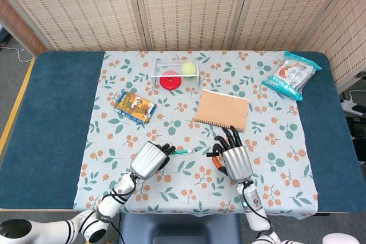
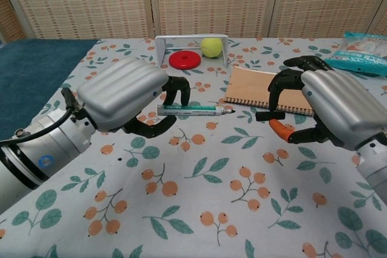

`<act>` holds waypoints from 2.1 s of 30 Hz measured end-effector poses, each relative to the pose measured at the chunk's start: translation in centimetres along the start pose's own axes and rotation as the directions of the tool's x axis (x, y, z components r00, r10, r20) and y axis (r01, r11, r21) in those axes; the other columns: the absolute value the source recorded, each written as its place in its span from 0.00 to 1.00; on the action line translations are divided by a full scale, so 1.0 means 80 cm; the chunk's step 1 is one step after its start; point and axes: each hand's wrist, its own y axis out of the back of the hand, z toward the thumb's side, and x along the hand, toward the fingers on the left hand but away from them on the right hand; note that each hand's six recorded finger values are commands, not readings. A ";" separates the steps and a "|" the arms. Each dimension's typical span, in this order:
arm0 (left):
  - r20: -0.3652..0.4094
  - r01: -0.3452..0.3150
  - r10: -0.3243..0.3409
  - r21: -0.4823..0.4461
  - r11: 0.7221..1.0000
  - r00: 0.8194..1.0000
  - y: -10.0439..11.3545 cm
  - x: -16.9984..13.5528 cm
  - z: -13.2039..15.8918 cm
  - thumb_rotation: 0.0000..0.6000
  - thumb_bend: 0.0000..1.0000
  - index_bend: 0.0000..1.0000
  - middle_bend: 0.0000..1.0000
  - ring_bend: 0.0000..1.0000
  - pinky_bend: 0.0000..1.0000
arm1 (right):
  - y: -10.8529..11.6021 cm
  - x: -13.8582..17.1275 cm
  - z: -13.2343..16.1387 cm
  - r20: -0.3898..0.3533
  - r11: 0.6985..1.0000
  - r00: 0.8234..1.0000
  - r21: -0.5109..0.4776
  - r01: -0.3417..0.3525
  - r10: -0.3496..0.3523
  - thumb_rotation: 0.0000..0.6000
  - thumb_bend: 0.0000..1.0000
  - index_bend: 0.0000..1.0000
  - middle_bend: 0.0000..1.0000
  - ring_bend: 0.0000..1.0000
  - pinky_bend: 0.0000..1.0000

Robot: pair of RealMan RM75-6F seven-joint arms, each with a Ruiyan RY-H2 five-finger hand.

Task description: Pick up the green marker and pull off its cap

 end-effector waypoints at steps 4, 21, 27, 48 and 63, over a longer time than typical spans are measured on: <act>-0.026 0.019 -0.019 -0.011 1.000 0.999 -0.010 -0.008 -0.014 1.00 0.68 0.88 1.00 0.84 1.00 | -0.012 0.003 0.000 0.004 1.000 1.000 0.010 -0.028 0.028 1.00 0.54 0.97 0.31 0.09 0.00; -0.045 0.212 -0.215 -0.049 0.976 0.976 -0.064 -0.028 -0.041 1.00 0.50 0.47 0.63 0.81 1.00 | -0.072 0.010 0.009 0.029 0.986 0.988 0.067 -0.151 0.149 1.00 0.54 0.22 0.18 0.01 0.00; -0.049 0.225 -0.229 -0.077 0.971 0.972 -0.064 -0.027 -0.047 1.00 0.47 0.28 0.37 0.75 1.00 | -0.078 0.012 0.012 0.039 0.984 0.985 0.054 -0.168 0.167 1.00 0.54 0.06 0.12 0.00 0.00; -0.231 0.014 -0.069 -0.232 0.973 0.971 0.058 -0.100 -0.155 1.00 0.40 0.13 0.10 0.04 0.27 | 0.056 0.057 -0.089 0.064 0.969 0.981 0.156 -0.194 0.186 1.00 0.27 0.00 0.00 0.00 0.00; -0.614 0.046 -0.110 -0.119 0.992 0.781 0.092 -0.319 -0.256 1.00 0.40 0.06 0.07 0.01 0.21 | 0.197 0.157 -0.204 0.327 0.943 0.944 0.298 -0.149 0.046 1.00 0.26 0.00 0.00 0.00 0.00</act>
